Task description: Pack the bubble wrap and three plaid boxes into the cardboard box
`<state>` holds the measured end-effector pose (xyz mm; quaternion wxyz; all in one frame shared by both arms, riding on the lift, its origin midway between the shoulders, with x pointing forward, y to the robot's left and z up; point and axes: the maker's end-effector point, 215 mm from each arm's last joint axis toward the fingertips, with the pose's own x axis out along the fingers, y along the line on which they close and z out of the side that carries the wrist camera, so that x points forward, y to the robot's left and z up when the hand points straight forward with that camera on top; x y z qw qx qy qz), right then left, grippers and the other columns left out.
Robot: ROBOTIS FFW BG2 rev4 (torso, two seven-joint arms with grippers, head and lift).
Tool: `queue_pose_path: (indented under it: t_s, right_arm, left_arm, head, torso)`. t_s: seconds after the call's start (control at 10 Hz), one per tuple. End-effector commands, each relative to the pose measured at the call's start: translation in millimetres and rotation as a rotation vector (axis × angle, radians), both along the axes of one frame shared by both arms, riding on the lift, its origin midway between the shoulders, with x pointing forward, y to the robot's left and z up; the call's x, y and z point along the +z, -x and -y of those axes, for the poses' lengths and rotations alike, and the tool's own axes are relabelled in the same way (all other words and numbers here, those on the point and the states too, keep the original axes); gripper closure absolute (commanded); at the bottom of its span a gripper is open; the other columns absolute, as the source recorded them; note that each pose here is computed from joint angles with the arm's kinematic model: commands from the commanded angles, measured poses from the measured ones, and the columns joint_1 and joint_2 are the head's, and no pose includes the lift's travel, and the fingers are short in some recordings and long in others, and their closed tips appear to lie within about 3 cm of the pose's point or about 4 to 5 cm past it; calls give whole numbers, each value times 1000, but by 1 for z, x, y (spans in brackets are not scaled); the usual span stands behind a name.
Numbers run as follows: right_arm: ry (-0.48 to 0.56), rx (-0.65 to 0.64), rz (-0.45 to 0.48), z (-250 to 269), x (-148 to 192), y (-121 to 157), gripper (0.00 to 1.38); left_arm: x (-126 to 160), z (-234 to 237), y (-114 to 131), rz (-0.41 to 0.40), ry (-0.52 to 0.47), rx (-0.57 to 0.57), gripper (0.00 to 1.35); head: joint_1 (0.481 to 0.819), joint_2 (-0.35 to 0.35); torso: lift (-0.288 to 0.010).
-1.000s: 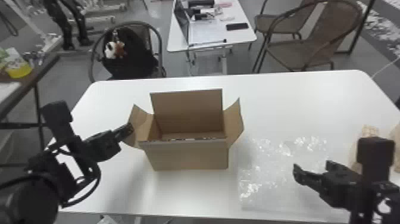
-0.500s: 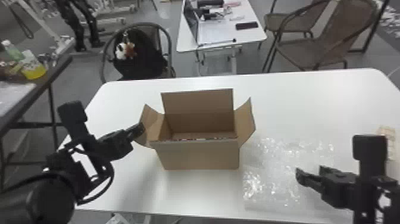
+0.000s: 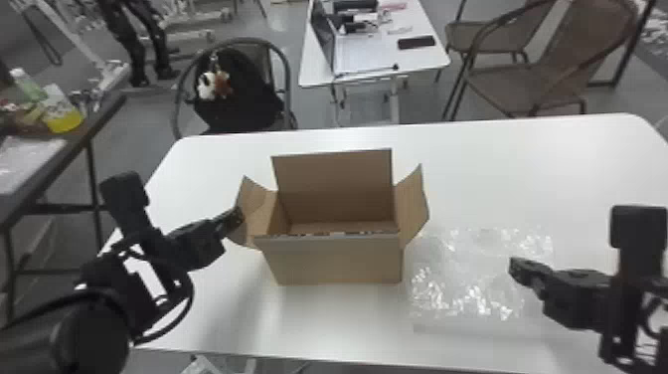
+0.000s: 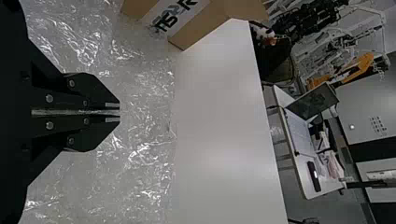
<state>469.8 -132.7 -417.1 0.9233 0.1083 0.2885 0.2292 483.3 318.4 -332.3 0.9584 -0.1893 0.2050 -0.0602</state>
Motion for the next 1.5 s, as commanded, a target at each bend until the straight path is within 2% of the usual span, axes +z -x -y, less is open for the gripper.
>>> queue_pose_path:
  t_s: [0.0,0.2,0.4,0.6,0.7,0.8,1.0,1.1,1.2,1.3,1.4]
  right_arm:
    - [-38,-3,-20,3,7,1,1289]
    - [-83,0,-9,23,49,-8,1289]
    - [-41,-31,117,61,134,-31,1289]
    - [-39,-23,288,69,229,-47,1291]
    - [-24,-28,353,69,263,-54,1291]
    - [-53,-7,400,60,286,-58,1291]
    - [-175,124,426,-19,302,-69,1291]
    - [-209,175,434,-56,308,-74,1291]
    - [-265,232,430,-98,306,-82,1291]
    - [-345,310,366,-137,292,-83,1291]
    - [-428,389,291,-171,283,-68,1291]
  left_arm:
    - [0,1,0,1,6,1,1219]
    - [1,0,0,5,4,6,1219]
    - [2,0,-1,13,1,12,1219]
    - [1,1,-2,6,0,21,1219]
    - [-1,3,-3,-2,-1,20,1219]
    - [0,10,-6,-5,-6,14,1219]
    - [1,13,-9,-8,-11,11,1219]
    - [3,18,-12,-7,-14,4,1219]
    - [4,22,-15,-7,-21,1,1219]
    - [3,29,-18,-12,-25,-8,1219]
    - [3,35,-21,-15,-26,-20,1219]
  head:
    - [695,214]
    - [695,209]
    - [695,182]
    - [695,144]
    - [695,131]
    - [669,125]
    - [621,143]
    - [614,160]
    - [598,204]
    - [585,243]
    - [581,281]
  torso:
    - [-148]
    - [-148]
    - [-148]
    - [-148]
    - [-148]
    - [-148]
    - [-148]
    - [-148]
    - [-148]
    - [-148]
    - [-148]
